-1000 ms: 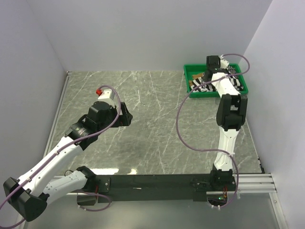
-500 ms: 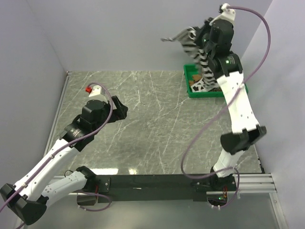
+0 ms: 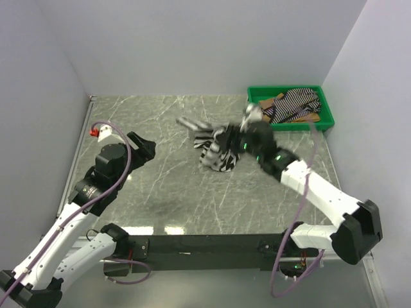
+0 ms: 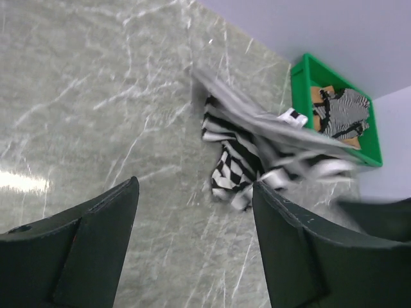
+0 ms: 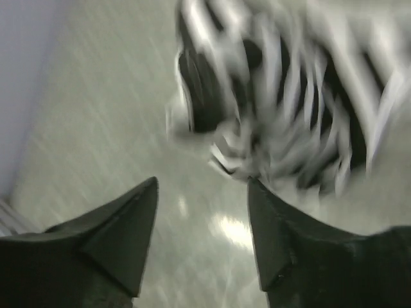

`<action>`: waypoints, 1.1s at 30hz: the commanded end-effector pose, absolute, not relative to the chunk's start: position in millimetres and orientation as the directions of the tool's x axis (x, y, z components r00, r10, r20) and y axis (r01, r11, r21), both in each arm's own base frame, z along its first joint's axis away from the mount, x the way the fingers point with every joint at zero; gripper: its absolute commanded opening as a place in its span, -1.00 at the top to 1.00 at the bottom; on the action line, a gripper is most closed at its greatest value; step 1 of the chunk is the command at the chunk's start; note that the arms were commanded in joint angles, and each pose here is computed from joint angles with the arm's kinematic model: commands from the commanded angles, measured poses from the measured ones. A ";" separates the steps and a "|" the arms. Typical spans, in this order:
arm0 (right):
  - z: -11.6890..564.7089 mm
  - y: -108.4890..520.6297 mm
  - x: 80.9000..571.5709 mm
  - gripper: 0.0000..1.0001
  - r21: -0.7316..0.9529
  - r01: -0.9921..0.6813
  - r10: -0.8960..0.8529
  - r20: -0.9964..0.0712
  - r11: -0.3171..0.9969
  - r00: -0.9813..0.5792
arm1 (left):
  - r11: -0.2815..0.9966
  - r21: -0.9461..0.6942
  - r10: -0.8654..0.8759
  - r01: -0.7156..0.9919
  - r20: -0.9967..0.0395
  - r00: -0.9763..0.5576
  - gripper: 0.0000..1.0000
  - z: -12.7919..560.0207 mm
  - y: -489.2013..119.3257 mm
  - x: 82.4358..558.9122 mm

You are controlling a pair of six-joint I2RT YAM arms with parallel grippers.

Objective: Fold and stack the tank tops
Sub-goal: Move the tank top to the center of the board, then flatten the tank top out

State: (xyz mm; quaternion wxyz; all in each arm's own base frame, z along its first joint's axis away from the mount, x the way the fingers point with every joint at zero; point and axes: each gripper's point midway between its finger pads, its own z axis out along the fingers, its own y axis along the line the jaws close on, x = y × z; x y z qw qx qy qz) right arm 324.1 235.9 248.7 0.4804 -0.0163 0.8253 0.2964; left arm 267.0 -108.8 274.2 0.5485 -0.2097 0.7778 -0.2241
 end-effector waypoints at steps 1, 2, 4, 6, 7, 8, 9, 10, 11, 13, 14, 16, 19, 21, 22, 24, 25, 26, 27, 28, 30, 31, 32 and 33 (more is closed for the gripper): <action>208.4 249.9 277.3 -0.37 0.573 -0.314 0.292 -0.727 0.757 -0.622 | 0.788 -0.599 -0.609 -0.142 -0.722 -0.329 -0.54 247.5 -107.7 268.4; 198.3 247.1 269.7 -0.38 0.572 -0.295 0.290 -0.716 0.766 -0.636 | 0.788 -0.599 -0.603 -0.142 -0.706 -0.371 -0.53 232.1 -114.7 268.2; 185.7 236.8 256.3 -0.38 0.584 -0.241 0.328 -0.698 0.775 -0.636 | 0.790 -0.588 -0.597 -0.173 -0.673 -0.437 -0.57 203.6 -124.9 272.7; 184.0 225.4 249.6 -0.39 0.594 -0.203 0.366 -0.692 0.779 -0.623 | 0.789 -0.582 -0.594 -0.199 -0.638 -0.489 -0.66 177.4 -134.7 277.6; 173.5 216.5 249.0 -0.40 0.590 -0.153 0.390 -0.684 0.793 -0.616 | 0.785 -0.586 -0.598 -0.203 -0.629 -0.497 -0.68 172.3 -138.0 280.8; 171.0 212.0 248.0 -0.40 0.588 -0.136 0.401 -0.684 0.798 -0.610 | 0.782 -0.589 -0.601 -0.206 -0.621 -0.503 -0.72 167.4 -140.9 283.9; 167.8 206.6 247.3 -0.40 0.582 -0.117 0.407 -0.685 0.805 -0.604 | 0.767 -0.607 -0.618 -0.207 -0.615 -0.489 -0.74 169.4 -144.4 291.2; 163.7 202.9 248.2 -0.42 0.579 -0.088 0.420 -0.680 0.811 -0.600 | 0.773 -0.590 -0.617 -0.234 -0.610 -0.498 -0.76 159.0 -145.7 297.7; 162.1 197.6 252.3 -0.44 0.563 -0.062 0.428 -0.690 0.824 -0.584 | 0.764 -0.597 -0.631 -0.246 -0.611 -0.477 -0.78 166.3 -145.0 308.1; 169.0 205.1 262.8 -0.45 0.553 -0.072 0.417 -0.700 0.830 -0.580 | 0.762 -0.584 -0.640 -0.279 -0.616 -0.459 -0.77 170.4 -147.5 334.6; 172.4 210.1 266.8 -0.45 0.551 -0.076 0.411 -0.700 0.831 -0.584 | 0.758 -0.580 -0.648 -0.299 -0.619 -0.444 -0.75 172.1 -142.6 348.0; 183.6 231.3 280.0 -0.39 0.558 -0.119 0.387 -0.699 0.821 -0.601 | 0.768 -0.558 -0.638 -0.312 -0.636 -0.433 -0.68 173.0 -143.7 383.7; 192.2 258.8 296.7 -0.26 0.572 -0.149 0.377 -0.691 0.806 -0.617 | 0.786 -0.523 -0.616 -0.331 -0.617 -0.489 -0.55 151.1 -143.2 436.4; 193.6 272.5 305.1 -0.19 0.557 -0.153 0.356 -0.694 0.816 -0.626 | 0.802 -0.524 -0.582 -0.288 -0.576 -0.574 -0.42 126.1 -155.5 470.9; 194.2 276.2 306.9 -0.16 0.557 -0.150 0.356 -0.691 0.817 -0.629 | 0.807 -0.527 -0.569 -0.268 -0.570 -0.593 -0.38 119.0 -160.0 482.1; 197.2 289.3 307.9 -0.06 0.566 -0.172 0.351 -0.692 0.806 -0.631 | 0.838 -0.488 -0.515 -0.243 -0.562 -0.647 -0.33 87.7 -165.7 498.1; 196.9 293.6 308.1 -0.02 0.576 -0.169 0.359 -0.684 0.800 -0.635 | 0.845 -0.481 -0.501 -0.233 -0.564 -0.656 -0.32 81.6 -167.8 505.1; 196.2 298.2 308.0 0.03 0.581 -0.171 0.359 -0.680 0.795 -0.640 | 0.845 -0.499 -0.488 -0.192 -0.572 -0.659 -0.32 89.1 -175.6 517.0; 187.4 303.8 308.4 0.11 0.575 -0.166 0.346 -0.672 0.801 -0.655 | 0.863 -0.469 -0.451 -0.186 -0.551 -0.702 -0.30 62.8 -177.3 518.2; 188.5 313.0 305.7 0.16 0.580 -0.176 0.340 -0.667 0.795 -0.664 | 0.866 -0.475 -0.436 -0.156 -0.564 -0.701 -0.27 69.8 -182.6 529.6; 175.7 323.6 304.6 0.26 0.569 -0.175 0.317 -0.657 0.803 -0.684 | 0.885 -0.444 -0.393 -0.138 -0.556 -0.732 -0.22 50.9 -183.3 532.4; 176.4 328.7 304.7 0.27 0.571 -0.177 0.316 -0.656 0.802 -0.685 | 0.887 -0.446 -0.382 -0.120 -0.561 -0.735 -0.22 50.4 -186.1 533.6; 174.0 336.5 301.1 0.27 0.568 -0.189 0.302 -0.656 0.801 -0.692 | 0.889 -0.445 -0.371 -0.106 -0.566 -0.736 -0.27 48.7 -186.5 534.9; 167.0 341.8 303.0 0.28 0.559 -0.184 0.291 -0.652 0.809 -0.700 | 0.891 -0.445 -0.355 -0.084 -0.571 -0.740 -0.30 46.5 -188.6 535.7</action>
